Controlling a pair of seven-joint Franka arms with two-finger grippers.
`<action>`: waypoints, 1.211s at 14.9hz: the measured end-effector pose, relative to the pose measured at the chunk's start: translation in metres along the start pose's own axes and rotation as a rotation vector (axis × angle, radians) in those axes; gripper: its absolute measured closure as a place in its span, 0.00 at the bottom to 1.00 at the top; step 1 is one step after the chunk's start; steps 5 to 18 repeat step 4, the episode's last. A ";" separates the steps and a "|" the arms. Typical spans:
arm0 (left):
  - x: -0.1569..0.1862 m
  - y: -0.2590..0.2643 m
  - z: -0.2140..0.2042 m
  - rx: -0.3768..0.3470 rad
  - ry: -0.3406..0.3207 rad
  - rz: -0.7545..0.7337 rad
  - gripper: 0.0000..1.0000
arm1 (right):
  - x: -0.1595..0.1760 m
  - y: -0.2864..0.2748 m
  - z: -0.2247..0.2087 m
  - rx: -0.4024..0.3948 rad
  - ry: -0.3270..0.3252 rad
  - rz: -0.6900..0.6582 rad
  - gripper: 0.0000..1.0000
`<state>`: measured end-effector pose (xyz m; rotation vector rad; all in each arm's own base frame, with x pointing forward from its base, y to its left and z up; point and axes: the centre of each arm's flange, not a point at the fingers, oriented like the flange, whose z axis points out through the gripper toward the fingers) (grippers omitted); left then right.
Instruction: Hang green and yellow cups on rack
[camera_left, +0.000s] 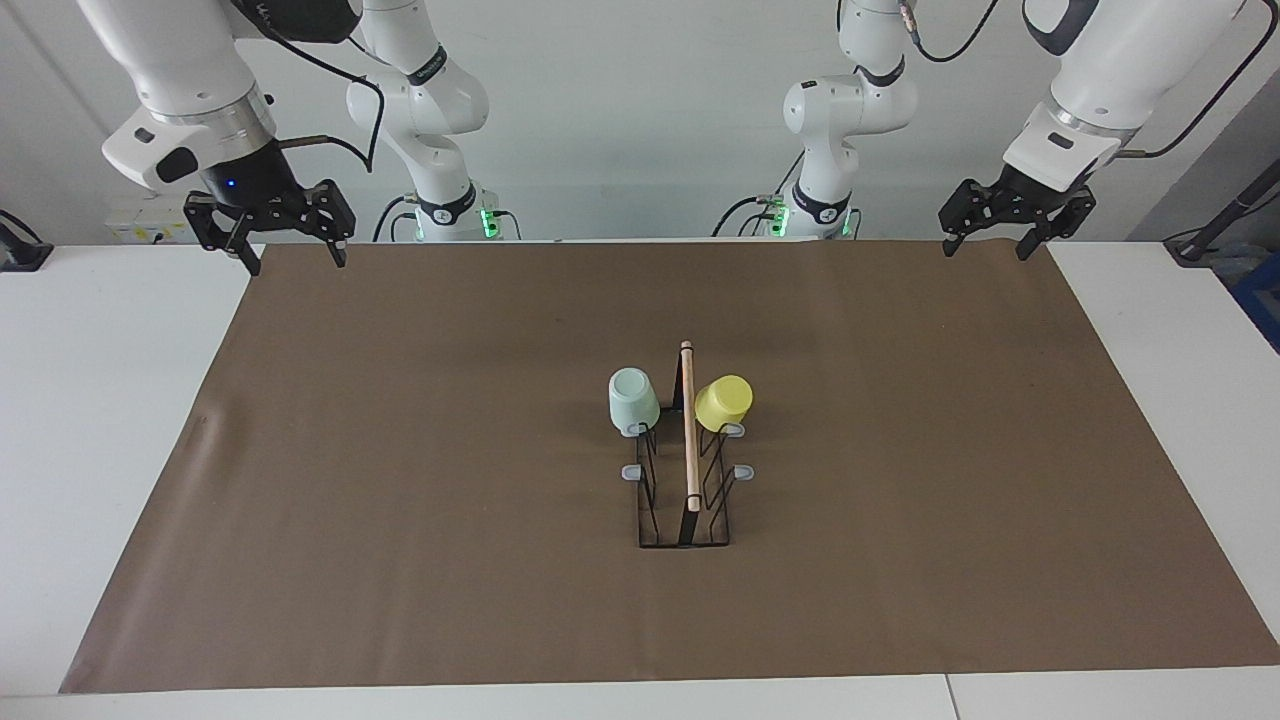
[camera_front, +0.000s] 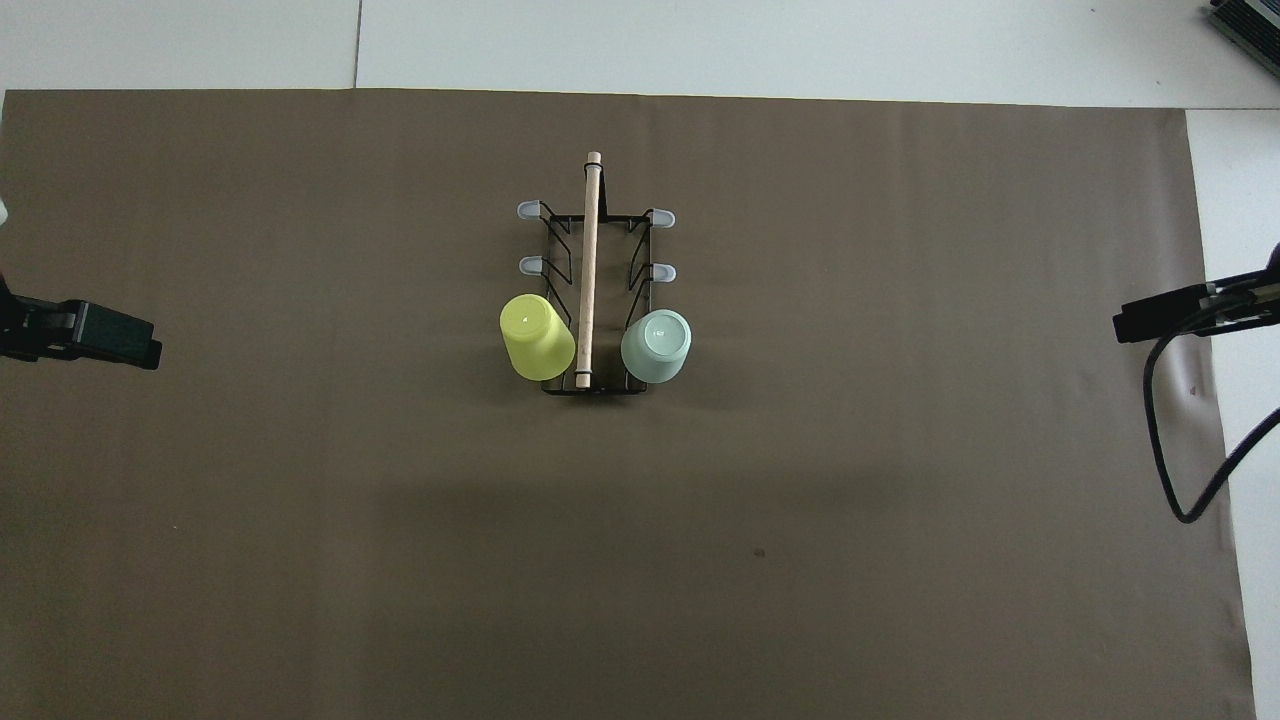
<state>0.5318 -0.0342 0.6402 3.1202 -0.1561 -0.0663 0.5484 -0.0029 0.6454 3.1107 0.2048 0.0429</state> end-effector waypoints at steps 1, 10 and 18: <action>0.000 0.001 0.000 0.000 0.000 0.000 0.00 | 0.000 0.000 0.000 0.000 0.000 0.000 0.00; -0.001 0.003 -0.001 0.001 -0.002 0.004 0.00 | 0.000 0.000 0.000 0.000 0.000 0.000 0.00; -0.001 0.003 -0.001 0.001 -0.002 0.004 0.00 | 0.000 0.000 0.000 0.000 0.000 0.000 0.00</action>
